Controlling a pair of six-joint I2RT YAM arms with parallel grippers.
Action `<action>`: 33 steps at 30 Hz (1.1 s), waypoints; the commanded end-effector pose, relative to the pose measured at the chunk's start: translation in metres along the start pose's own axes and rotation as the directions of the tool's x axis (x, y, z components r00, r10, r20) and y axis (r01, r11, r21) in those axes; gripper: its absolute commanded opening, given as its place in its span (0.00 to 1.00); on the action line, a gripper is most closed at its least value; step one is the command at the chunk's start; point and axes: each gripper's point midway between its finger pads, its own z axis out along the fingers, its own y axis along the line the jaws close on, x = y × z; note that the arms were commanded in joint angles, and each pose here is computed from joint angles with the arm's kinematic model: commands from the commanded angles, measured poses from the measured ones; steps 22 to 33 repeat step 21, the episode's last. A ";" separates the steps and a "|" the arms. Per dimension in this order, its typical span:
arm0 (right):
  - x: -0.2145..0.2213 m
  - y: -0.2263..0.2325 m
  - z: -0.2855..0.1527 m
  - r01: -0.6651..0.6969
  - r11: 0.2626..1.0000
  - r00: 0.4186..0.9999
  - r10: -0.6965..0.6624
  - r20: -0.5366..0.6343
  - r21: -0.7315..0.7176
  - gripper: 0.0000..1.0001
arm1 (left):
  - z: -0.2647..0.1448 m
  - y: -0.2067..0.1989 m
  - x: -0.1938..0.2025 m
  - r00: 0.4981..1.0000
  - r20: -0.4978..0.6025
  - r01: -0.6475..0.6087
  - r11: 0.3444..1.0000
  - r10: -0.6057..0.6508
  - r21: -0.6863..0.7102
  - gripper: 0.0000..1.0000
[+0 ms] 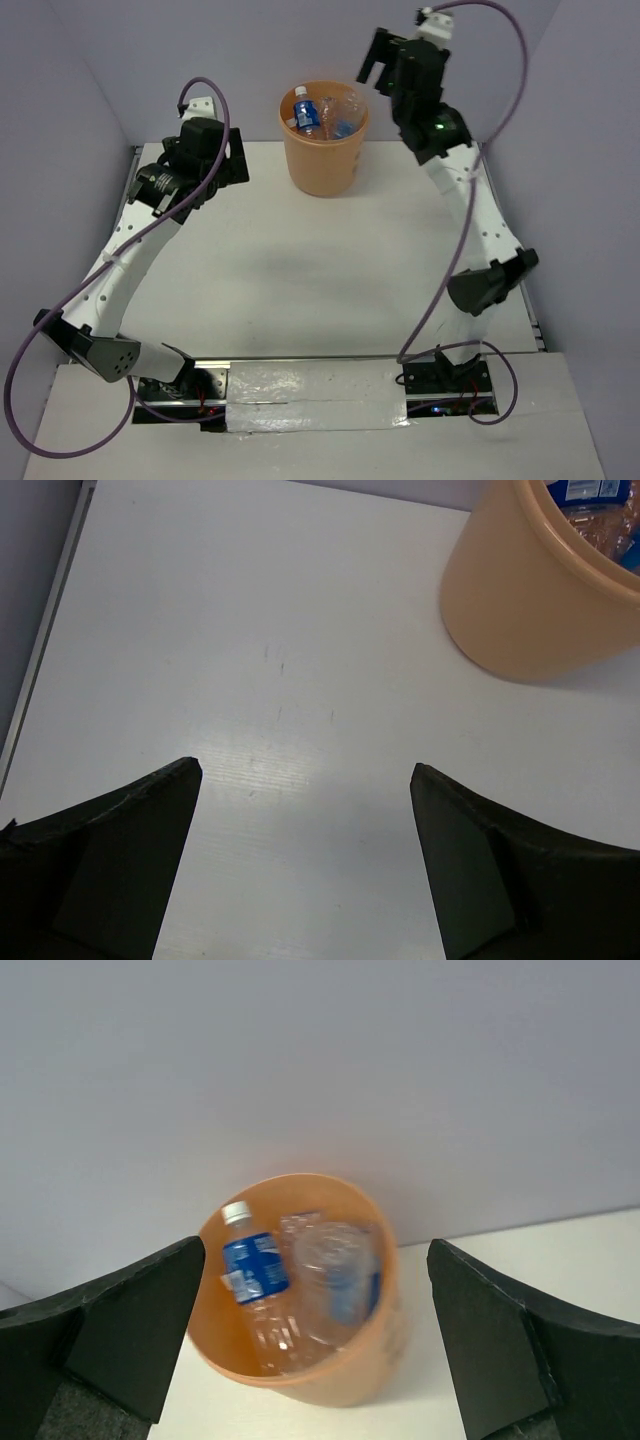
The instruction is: Put the plastic bottles in the bin
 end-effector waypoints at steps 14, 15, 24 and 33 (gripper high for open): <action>0.128 -0.199 -0.136 0.206 0.902 0.860 0.018 -0.510 0.380 1.00 | -0.014 -0.007 -0.040 0.997 0.080 -0.003 0.998 -0.002 0.069 0.99; 0.124 -0.198 -0.144 0.183 0.909 0.869 0.029 -0.494 0.374 1.00 | -0.015 -0.006 -0.042 0.997 0.083 -0.002 0.998 -0.004 0.068 0.99; 0.138 -0.205 -0.162 0.171 0.911 0.861 0.047 -0.507 0.376 1.00 | -0.023 -0.007 -0.039 0.997 0.069 0.013 0.995 -0.020 0.096 0.99; 0.138 -0.205 -0.162 0.171 0.911 0.861 0.047 -0.507 0.376 1.00 | -0.023 -0.007 -0.039 0.997 0.069 0.013 0.995 -0.020 0.096 0.99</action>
